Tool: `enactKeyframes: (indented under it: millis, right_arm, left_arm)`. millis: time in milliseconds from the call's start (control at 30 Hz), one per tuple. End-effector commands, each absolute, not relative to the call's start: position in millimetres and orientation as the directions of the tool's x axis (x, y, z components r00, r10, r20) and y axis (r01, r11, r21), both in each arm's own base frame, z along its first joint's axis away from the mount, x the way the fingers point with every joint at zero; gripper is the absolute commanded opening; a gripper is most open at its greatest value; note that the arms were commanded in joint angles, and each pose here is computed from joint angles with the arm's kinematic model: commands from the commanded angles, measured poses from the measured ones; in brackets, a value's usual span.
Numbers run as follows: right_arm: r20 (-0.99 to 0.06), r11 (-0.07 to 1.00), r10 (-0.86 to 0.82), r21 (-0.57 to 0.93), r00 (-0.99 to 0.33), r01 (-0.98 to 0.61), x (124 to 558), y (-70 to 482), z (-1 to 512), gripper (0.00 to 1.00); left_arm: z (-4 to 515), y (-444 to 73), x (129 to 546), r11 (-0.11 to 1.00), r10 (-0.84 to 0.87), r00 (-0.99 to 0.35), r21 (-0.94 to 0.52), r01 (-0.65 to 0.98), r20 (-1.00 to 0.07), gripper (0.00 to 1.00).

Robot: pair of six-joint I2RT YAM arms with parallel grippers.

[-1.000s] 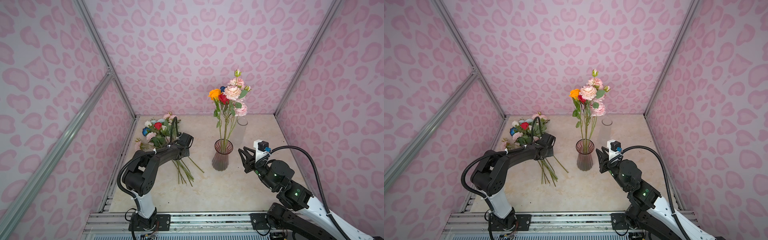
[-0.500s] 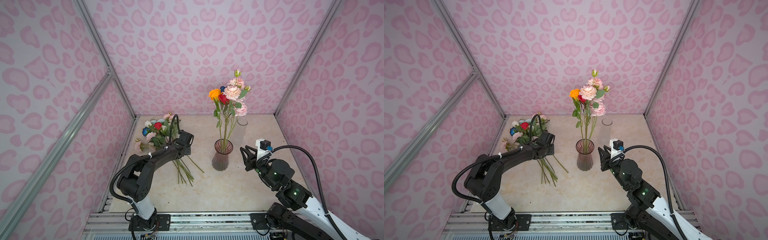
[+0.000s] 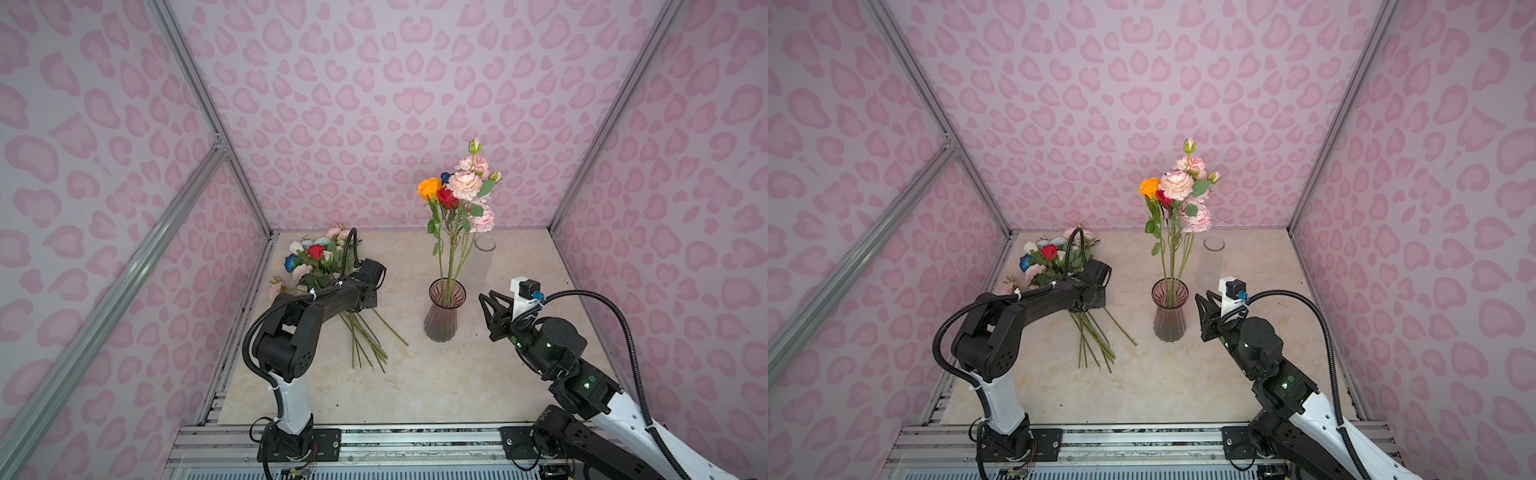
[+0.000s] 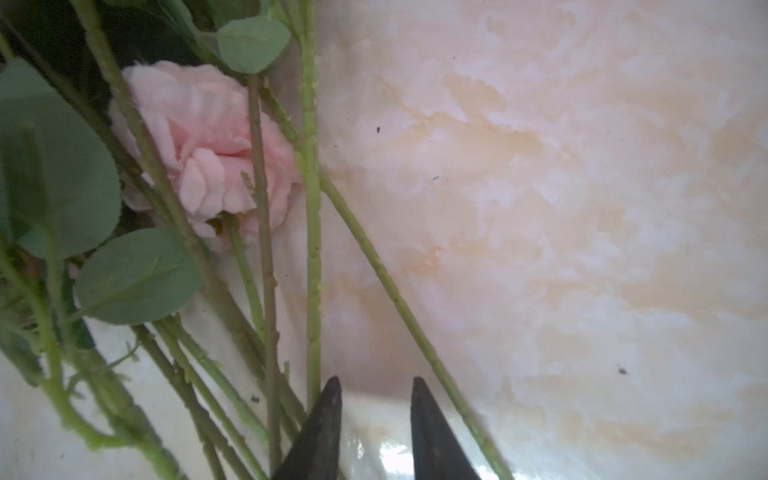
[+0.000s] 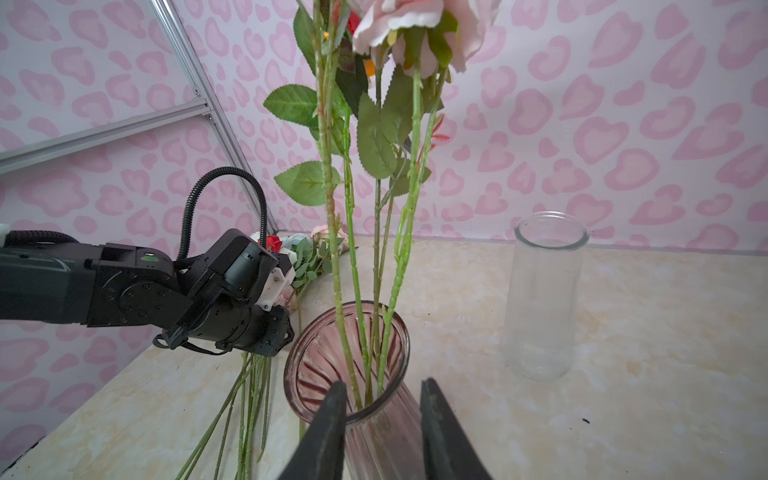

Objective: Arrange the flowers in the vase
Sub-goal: 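Close the left gripper on another pink rose stem in the pile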

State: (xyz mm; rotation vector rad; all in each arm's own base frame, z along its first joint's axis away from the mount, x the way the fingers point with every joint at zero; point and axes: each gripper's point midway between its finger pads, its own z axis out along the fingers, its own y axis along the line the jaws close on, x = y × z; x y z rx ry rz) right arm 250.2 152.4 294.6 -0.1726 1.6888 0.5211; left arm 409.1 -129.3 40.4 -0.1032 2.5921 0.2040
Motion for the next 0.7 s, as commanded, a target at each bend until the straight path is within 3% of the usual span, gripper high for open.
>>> enactKeyframes:
  millis: [0, 200, 667]
  right_arm:
    - [-0.964, 0.879, 0.187, 0.249, -0.187, -0.405, 251, 153, 295, 0.32]
    - [-0.961, 0.873, 0.193, 0.26, -0.196, -0.414, 253, 156, 293, 0.32]
    - [-0.962, 0.873, 0.189, 0.257, -0.199, -0.414, 254, 155, 293, 0.32]
  left_arm:
    - [55, -133, 409, 0.987, -0.036, -0.835, 0.11, -0.115, -0.549, 0.31]
    - [88, -128, 415, 0.981, -0.025, -0.776, 0.133, -0.139, -0.63, 0.34]
    - [38, -110, 417, 0.957, -0.032, -0.849, 0.228, -0.178, -0.528, 0.31]
